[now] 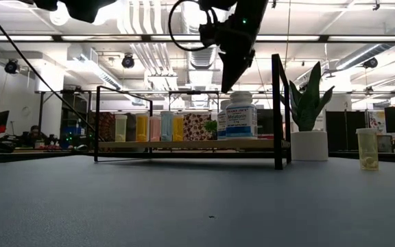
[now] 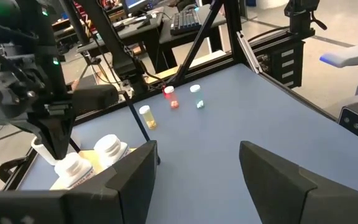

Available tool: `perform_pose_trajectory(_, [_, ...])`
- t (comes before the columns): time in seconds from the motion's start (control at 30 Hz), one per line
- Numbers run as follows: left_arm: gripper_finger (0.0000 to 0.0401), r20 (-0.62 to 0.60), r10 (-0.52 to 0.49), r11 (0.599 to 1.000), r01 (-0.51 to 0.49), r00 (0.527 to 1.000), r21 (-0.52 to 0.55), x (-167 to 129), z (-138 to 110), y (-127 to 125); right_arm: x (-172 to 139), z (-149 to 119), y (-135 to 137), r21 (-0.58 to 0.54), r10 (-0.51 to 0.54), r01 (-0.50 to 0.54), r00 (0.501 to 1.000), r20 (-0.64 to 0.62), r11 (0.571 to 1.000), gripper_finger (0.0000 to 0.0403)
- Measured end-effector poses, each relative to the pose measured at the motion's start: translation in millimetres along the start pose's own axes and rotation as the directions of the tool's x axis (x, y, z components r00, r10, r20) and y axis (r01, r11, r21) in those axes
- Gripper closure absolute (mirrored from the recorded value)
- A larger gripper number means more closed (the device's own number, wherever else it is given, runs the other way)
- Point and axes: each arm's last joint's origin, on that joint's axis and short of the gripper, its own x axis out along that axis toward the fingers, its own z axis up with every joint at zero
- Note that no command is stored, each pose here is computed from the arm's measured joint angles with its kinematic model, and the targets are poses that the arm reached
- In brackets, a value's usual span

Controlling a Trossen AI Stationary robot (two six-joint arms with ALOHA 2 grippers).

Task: Pick and place medicine bottles onto shelf by color
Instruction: Put the white pill bottle on the shelf

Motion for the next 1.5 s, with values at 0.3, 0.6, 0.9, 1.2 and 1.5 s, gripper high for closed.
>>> perform_pose_trajectory(0.3, [0.0189,0.001,0.0,1.0,0.0,1.0,0.0,-0.1,0.1,0.0,9.3,-3.2,-1.2,-0.009,-0.004,0.004,1.0,-0.001,1.0,0.0394])
perform_pose_trajectory(0.6, [0.0189,0.001,0.0,1.0,0.0,1.0,0.0,-0.4,0.1,0.0,17.3,-7.5,0.0,-0.033,-0.007,0.007,1.0,-0.011,0.999,0.0394])
perform_pose_trajectory(0.9, [0.0189,-0.001,-0.001,1.0,0.001,1.0,0.0,-0.3,-0.2,-0.1,14.1,-11.8,-0.1,-0.163,0.002,-0.012,0.998,-0.056,0.987,0.0394])
perform_pose_trajectory(1.2, [0.0189,0.002,0.0,1.0,0.0,1.0,-0.001,-0.3,0.1,0.1,8.6,-18.3,-0.9,-0.316,0.014,-0.048,0.994,-0.107,0.947,0.0394])
perform_pose_trajectory(1.5, [0.0189,0.002,0.0,1.0,0.0,1.0,0.0,-0.3,0.1,0.1,6.0,-18.7,-2.3,-0.332,0.038,-0.07,0.994,-0.103,0.941,0.0394])
